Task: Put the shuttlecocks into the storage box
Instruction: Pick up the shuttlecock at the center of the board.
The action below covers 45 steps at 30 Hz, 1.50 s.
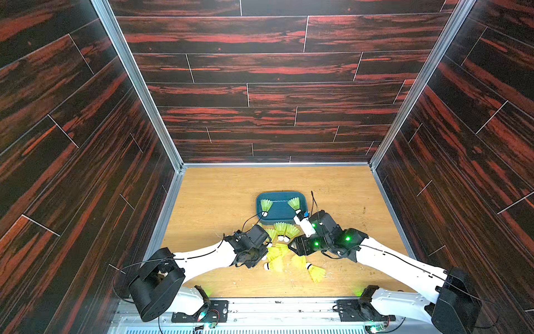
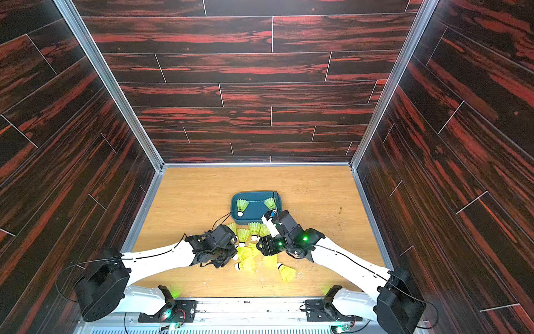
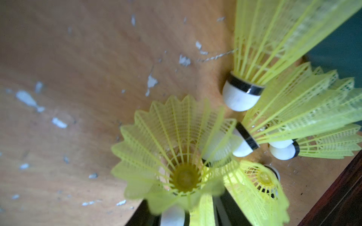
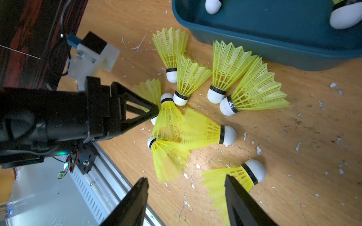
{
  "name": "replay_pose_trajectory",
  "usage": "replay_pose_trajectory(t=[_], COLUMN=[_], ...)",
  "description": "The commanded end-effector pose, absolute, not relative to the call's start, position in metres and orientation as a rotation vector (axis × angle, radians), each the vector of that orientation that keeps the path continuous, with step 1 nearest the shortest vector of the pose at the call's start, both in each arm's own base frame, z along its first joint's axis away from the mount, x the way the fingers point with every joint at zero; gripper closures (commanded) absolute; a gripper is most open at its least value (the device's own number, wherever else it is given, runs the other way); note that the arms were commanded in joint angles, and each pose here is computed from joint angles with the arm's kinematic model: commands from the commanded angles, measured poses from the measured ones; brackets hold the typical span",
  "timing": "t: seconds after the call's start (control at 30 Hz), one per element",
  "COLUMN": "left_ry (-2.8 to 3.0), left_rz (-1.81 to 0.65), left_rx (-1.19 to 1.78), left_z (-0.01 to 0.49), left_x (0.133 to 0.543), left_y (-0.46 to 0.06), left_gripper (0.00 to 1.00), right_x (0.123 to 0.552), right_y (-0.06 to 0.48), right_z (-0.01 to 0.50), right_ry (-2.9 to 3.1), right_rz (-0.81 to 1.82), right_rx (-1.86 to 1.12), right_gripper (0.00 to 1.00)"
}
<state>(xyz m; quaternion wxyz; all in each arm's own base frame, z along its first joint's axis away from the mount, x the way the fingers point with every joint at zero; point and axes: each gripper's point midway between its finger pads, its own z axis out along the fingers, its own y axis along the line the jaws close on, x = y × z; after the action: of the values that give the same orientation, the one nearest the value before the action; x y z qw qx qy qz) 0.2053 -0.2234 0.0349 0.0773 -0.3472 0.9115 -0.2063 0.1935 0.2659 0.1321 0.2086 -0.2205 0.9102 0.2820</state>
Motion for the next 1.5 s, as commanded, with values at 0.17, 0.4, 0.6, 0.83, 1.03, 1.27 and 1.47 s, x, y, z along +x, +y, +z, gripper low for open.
replay_pose_trajectory(t=[0.17, 0.4, 0.6, 0.83, 1.03, 1.27, 1.47], left_ry=[2.751, 2.761, 2.794, 2.806, 2.815, 2.793, 2.748], left_rz=[-0.532, -0.505, -0.457, -0.424, -0.363, -0.272, -0.267], left_rx=[-1.089, -1.099, -1.066, -1.032, -0.958, -0.859, -0.702], left_z=[0.026, 0.016, 0.008, 0.008, 0.017, 0.05, 0.092], left_x=[0.205, 0.201, 0.199, 0.198, 0.199, 0.191, 0.204], left_y=[-0.225, -0.221, -0.22, -0.215, -0.209, -0.182, -0.18], left_gripper=[0.64, 0.69, 0.69, 0.68, 0.79, 0.81, 0.82], right_x=[0.192, 0.194, 0.194, 0.194, 0.198, 0.213, 0.24], right_y=[0.261, 0.262, 0.262, 0.262, 0.262, 0.262, 0.258], right_z=[0.125, 0.127, 0.122, 0.121, 0.124, 0.15, 0.182], right_ry=[2.564, 2.561, 2.574, 2.577, 2.569, 2.522, 2.468], right_rz=[0.746, 0.743, 0.74, 0.736, 0.72, 0.684, 0.648], right_rx=[-0.603, -0.604, -0.601, -0.593, -0.588, -0.551, -0.485], right_gripper=[0.34, 0.34, 0.34, 0.35, 0.35, 0.37, 0.37])
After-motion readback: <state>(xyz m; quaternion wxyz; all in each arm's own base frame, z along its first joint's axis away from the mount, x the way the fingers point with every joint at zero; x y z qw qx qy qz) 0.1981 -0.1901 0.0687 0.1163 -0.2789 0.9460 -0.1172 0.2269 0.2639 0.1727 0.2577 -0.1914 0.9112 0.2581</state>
